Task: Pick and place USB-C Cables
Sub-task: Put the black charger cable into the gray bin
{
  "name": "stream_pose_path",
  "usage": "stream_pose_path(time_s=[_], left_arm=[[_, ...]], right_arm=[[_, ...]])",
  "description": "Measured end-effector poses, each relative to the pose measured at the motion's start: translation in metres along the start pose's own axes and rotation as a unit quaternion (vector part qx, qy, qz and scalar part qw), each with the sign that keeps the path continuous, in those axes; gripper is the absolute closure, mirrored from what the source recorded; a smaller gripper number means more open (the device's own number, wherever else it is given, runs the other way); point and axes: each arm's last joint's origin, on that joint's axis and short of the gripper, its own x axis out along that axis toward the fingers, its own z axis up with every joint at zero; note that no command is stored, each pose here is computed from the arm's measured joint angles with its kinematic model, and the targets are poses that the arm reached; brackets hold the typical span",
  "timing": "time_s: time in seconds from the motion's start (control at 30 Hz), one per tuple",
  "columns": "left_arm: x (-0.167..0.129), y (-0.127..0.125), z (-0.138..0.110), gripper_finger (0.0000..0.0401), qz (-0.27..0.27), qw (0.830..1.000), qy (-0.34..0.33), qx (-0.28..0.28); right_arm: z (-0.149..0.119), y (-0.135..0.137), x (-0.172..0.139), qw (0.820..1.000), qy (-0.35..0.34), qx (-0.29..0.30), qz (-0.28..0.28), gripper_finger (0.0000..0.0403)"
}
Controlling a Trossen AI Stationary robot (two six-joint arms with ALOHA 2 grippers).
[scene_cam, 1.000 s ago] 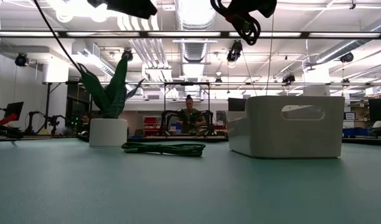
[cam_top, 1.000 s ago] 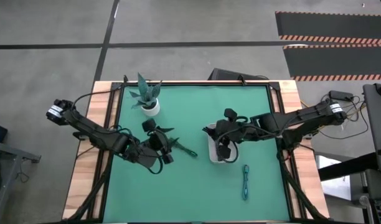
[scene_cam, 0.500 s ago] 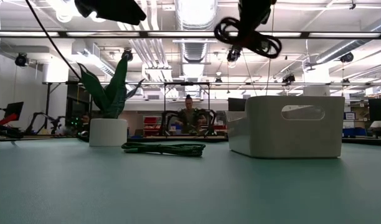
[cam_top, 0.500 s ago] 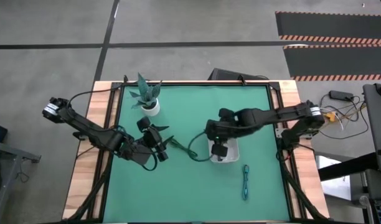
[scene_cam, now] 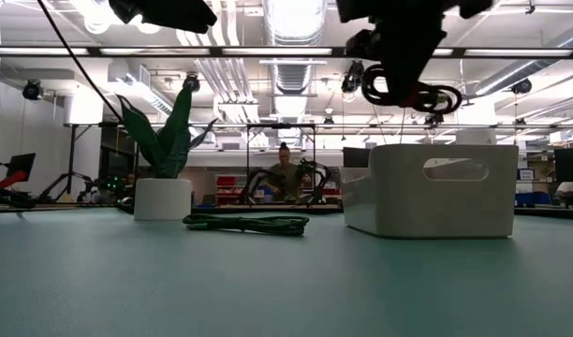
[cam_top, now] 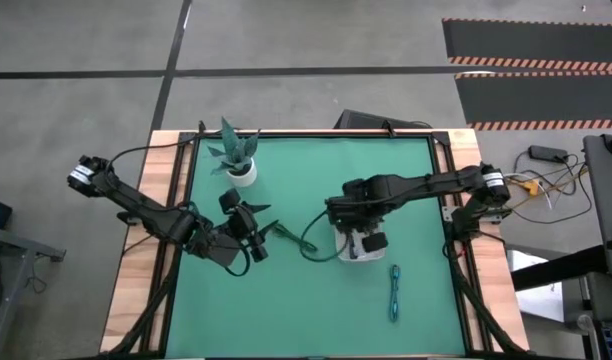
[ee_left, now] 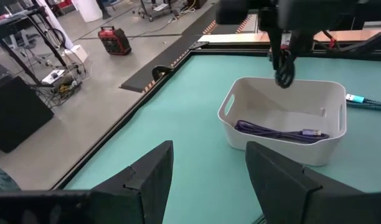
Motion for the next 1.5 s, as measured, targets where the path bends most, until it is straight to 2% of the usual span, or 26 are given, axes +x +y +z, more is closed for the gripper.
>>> stream_pose_path(time_s=[0.13,0.23,0.4,0.47,0.7,0.9,1.13,1.43,1.5], left_arm=[[0.000,0.000,0.000,0.0214,-0.001,1.000,0.000,0.000],[0.000,0.000,0.000,0.0214,-0.001,1.000,0.000,0.002],[0.000,0.000,0.000,0.0214,-0.001,1.000,0.000,0.002],[0.000,0.000,0.000,0.0214,-0.001,1.000,0.000,0.002],[0.000,0.000,-0.001,0.0214,-0.001,1.000,0.001,0.003],[0.000,0.000,-0.001,0.0214,-0.001,1.000,0.001,0.003],[0.000,0.000,-0.001,0.0214,-0.001,1.000,0.001,0.003],[0.000,0.000,-0.001,0.0214,-0.001,1.000,0.001,0.003],[0.000,0.000,-0.001,0.0214,-0.001,1.000,0.001,0.003]], right_arm=[[-0.002,0.002,0.003,0.994,0.005,-0.109,0.001,0.0365],[-0.002,0.003,0.010,0.981,0.017,-0.196,0.008,0.0365],[-0.007,0.006,0.023,0.939,0.037,-0.340,0.025,0.0365],[-0.007,0.006,0.028,0.927,0.038,-0.372,0.026,0.0365],[-0.005,0.008,0.052,0.903,0.020,-0.430,0.012,0.0365],[-0.008,0.009,0.068,0.894,0.018,-0.448,0.011,0.0365],[-0.015,0.009,0.086,0.895,0.023,-0.446,0.015,0.0365],[-0.010,0.007,0.089,0.903,0.002,-0.430,-0.003,0.0365],[-0.009,0.006,0.091,0.910,0.003,-0.416,-0.002,0.0365]])
